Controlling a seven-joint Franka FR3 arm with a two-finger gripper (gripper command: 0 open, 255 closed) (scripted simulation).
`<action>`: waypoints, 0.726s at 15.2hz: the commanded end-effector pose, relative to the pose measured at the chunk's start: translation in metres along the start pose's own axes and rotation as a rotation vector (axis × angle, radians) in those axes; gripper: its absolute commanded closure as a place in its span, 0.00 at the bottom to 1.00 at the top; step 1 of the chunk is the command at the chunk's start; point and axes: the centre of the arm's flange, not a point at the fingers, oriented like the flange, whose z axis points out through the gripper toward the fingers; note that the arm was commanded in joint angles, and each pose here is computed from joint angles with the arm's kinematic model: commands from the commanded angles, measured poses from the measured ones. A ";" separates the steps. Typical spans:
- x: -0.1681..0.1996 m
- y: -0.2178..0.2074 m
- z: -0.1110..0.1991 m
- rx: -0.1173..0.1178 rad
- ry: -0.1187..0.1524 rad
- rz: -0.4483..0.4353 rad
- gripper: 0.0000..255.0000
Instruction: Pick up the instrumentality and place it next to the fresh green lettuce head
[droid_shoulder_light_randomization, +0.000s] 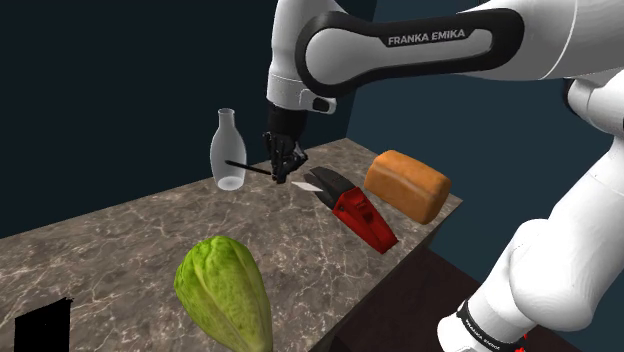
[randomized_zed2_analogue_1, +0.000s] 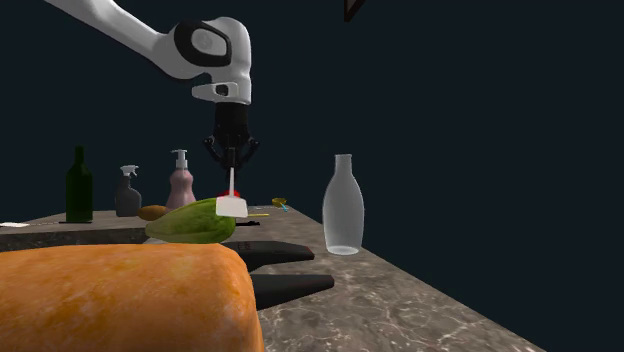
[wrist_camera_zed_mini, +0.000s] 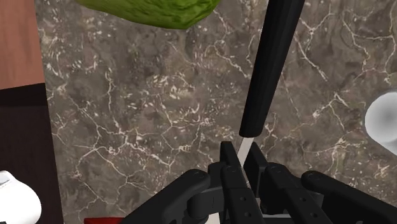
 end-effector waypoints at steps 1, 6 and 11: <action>0.001 0.001 0.009 0.000 0.000 0.001 1.00; 0.002 0.001 0.036 0.000 0.000 0.001 1.00; 0.004 0.001 0.062 0.000 0.000 0.001 1.00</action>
